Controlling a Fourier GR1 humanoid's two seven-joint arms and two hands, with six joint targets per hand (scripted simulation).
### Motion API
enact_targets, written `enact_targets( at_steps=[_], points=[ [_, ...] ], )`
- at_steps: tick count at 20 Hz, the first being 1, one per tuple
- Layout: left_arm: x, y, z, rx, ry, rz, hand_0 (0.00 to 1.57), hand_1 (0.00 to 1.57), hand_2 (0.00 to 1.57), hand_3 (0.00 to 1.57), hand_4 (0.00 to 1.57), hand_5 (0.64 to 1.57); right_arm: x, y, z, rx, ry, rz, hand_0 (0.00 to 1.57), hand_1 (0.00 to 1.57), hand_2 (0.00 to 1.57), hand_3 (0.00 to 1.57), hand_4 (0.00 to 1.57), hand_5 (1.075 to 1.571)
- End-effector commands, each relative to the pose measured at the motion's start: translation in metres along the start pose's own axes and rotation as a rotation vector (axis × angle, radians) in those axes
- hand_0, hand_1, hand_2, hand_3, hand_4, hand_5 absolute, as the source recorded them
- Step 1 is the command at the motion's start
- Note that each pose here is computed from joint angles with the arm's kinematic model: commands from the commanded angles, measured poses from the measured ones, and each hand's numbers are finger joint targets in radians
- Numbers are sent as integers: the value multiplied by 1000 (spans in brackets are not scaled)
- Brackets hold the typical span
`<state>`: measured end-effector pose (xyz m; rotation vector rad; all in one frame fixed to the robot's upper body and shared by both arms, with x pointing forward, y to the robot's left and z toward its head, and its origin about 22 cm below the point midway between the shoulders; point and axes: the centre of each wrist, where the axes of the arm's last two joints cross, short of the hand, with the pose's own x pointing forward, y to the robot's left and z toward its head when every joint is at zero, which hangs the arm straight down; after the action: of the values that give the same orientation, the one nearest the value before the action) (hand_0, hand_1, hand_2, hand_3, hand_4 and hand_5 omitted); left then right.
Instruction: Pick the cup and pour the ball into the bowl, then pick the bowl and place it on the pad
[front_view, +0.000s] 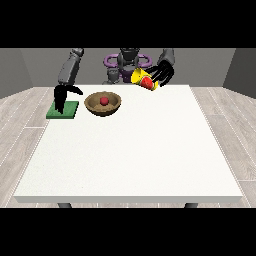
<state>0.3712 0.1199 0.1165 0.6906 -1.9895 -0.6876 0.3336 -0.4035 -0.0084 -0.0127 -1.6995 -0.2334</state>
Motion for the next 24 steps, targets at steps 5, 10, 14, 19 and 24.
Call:
enact_targets(
  at_steps=[5, 10, 14, 19, 24],
  points=[
    [-44, -5, 27, 108, 80, 421, 0, 0, 0, 0, 0, 1545, -6, 56, -16, 110, -14, -22, 0, 0, 0, 0, 373, 1564],
    [-79, -11, 46, 40, 169, 462, 0, 0, 0, 0, 0, 1519, -28, 67, -1, 145, 100, -1, 0, 0, 0, 0, 111, 1541],
    [-96, -8, 54, 79, 188, 476, 0, 0, 0, 0, 0, 1531, -35, 71, 5, 155, 112, 23, 0, 0, 0, 0, 0, 1544],
    [-67, -14, 38, 24, 166, 455, 0, 0, 0, 0, 0, 1547, -62, 91, 15, 125, 176, -24, 0, 0, 0, 0, 208, 1546],
    [-22, 11, 8, 16, 24, 467, 0, 0, 0, 0, 0, 1555, -53, 57, 9, 49, 91, -64, 0, 0, 0, 0, 199, 1539]
  ],
)
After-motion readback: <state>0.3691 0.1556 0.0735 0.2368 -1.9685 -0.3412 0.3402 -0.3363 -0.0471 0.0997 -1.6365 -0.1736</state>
